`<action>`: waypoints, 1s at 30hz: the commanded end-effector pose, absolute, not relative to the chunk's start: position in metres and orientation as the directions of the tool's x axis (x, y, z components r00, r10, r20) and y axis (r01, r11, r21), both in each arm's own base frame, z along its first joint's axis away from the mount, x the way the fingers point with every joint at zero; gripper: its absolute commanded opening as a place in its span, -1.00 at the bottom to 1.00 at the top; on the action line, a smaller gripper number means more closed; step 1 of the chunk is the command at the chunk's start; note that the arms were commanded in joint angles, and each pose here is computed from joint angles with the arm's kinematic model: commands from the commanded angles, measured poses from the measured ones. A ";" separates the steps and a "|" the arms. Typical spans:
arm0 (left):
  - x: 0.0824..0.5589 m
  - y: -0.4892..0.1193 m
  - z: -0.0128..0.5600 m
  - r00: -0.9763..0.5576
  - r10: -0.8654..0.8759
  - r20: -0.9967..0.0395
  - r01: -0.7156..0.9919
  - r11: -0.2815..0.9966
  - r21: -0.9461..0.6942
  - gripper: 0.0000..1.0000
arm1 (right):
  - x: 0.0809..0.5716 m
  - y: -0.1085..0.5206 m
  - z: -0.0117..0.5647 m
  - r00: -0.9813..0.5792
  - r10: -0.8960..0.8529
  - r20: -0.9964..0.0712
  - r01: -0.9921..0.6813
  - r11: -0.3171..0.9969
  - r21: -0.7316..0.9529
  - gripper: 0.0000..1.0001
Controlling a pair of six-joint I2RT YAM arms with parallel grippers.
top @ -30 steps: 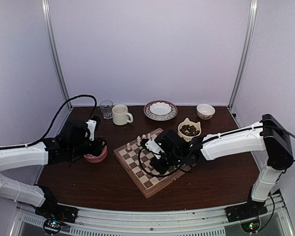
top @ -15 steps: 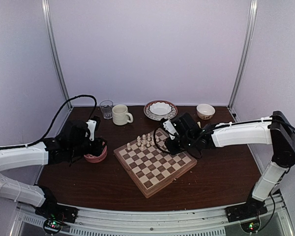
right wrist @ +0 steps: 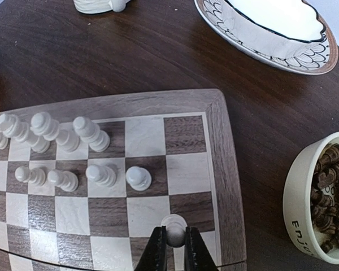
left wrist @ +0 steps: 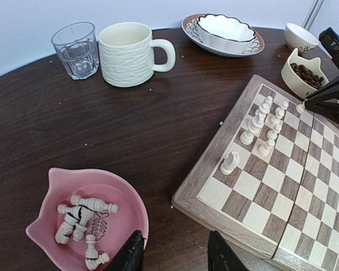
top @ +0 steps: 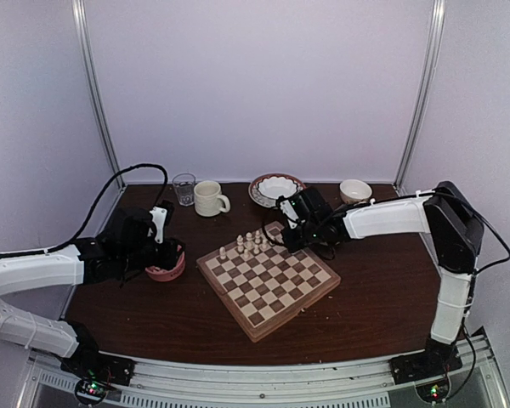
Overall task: Set up the chess pieces on the board
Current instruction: Place the pawn on a2.
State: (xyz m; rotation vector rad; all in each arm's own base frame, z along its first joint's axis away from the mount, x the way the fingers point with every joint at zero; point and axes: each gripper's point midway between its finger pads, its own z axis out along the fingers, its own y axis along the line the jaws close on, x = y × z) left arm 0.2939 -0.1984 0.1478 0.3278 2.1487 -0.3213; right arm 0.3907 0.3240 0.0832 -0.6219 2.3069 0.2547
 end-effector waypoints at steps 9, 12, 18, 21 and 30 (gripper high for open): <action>0.301 -0.201 0.159 -0.534 0.090 -0.840 0.337 0.935 -0.114 -0.21 | 0.425 0.332 0.075 -0.646 -0.314 -0.696 -0.484 0.873 0.057 -0.82; 0.301 -0.201 0.157 -0.537 0.093 -0.838 0.337 0.935 -0.112 -0.21 | 0.426 0.333 0.073 -0.646 -0.320 -0.693 -0.487 0.872 0.051 -0.81; 0.301 -0.202 0.156 -0.543 0.095 -0.835 0.336 0.935 -0.112 -0.20 | 0.428 0.336 0.069 -0.647 -0.328 -0.688 -0.493 0.868 0.050 -0.80; 0.301 -0.202 0.156 -0.542 0.095 -0.835 0.338 0.934 -0.113 -0.21 | 0.430 0.337 0.070 -0.647 -0.328 -0.689 -0.493 0.869 0.049 -0.80; 0.302 -0.203 0.154 -0.547 0.100 -0.831 0.338 0.935 -0.111 -0.21 | 0.432 0.336 0.068 -0.644 -0.340 -0.686 -0.492 0.870 0.031 -0.78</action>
